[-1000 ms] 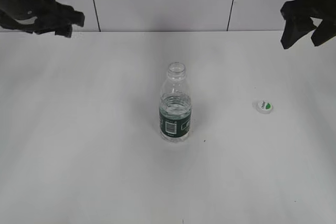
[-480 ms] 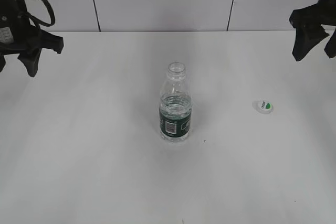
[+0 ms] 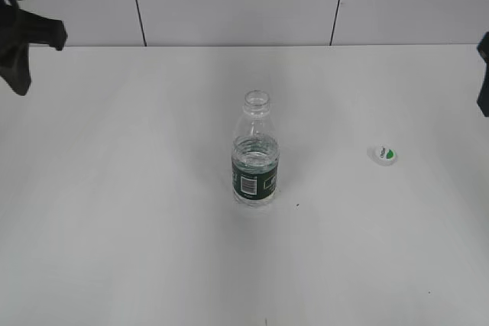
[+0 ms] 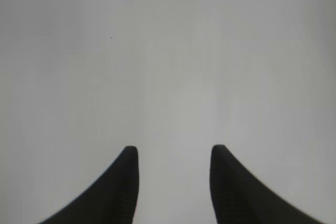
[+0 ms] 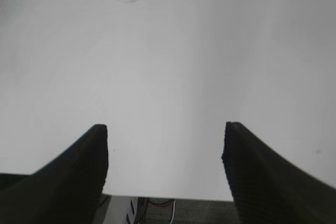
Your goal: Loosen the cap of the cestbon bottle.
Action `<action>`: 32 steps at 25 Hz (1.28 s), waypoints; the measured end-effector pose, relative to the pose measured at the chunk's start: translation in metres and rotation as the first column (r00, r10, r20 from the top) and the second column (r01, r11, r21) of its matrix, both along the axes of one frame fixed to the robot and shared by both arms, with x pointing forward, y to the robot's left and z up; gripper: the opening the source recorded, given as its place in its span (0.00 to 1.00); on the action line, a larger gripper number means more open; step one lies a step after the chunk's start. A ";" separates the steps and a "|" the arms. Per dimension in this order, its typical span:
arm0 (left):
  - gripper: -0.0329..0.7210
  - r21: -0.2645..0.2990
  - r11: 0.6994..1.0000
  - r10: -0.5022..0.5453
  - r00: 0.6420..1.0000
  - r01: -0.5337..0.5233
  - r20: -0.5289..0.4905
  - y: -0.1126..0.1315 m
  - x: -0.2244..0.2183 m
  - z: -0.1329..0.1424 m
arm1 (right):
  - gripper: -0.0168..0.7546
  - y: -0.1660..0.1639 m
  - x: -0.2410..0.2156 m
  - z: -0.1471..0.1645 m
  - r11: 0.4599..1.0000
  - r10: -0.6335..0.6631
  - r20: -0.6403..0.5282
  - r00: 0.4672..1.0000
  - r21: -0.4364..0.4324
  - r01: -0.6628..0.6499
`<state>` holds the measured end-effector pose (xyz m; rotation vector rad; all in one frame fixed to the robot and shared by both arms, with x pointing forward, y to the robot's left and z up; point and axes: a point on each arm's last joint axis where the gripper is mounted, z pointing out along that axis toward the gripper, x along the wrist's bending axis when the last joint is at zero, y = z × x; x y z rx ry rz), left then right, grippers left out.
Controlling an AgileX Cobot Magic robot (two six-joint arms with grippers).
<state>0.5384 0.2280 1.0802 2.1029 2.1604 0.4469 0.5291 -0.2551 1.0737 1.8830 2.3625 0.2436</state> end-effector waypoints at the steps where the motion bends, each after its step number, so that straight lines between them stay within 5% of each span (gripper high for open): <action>1: 0.42 -0.002 1.000 -0.001 1.000 0.001 0.007 0.003 -0.008 0.003 | 0.70 -0.001 -0.013 0.002 1.000 -0.003 0.003 1.000 0.011 0.002; 13: 0.42 -0.076 0.997 0.007 0.968 0.013 0.250 0.049 -0.155 0.040 | 0.70 -0.017 -0.139 0.047 0.997 -0.012 0.267 0.964 0.070 -0.007; 18: 0.42 -0.127 0.991 0.025 0.907 0.031 0.420 0.070 -0.222 0.039 | 0.70 -0.025 -0.201 0.053 0.995 -0.021 0.432 0.902 0.093 -0.021; 32: 0.42 -0.177 0.978 0.042 0.735 0.107 0.677 0.098 -0.312 -0.021 | 0.70 -0.037 -0.282 -0.015 0.993 0.009 0.696 0.718 0.081 -0.091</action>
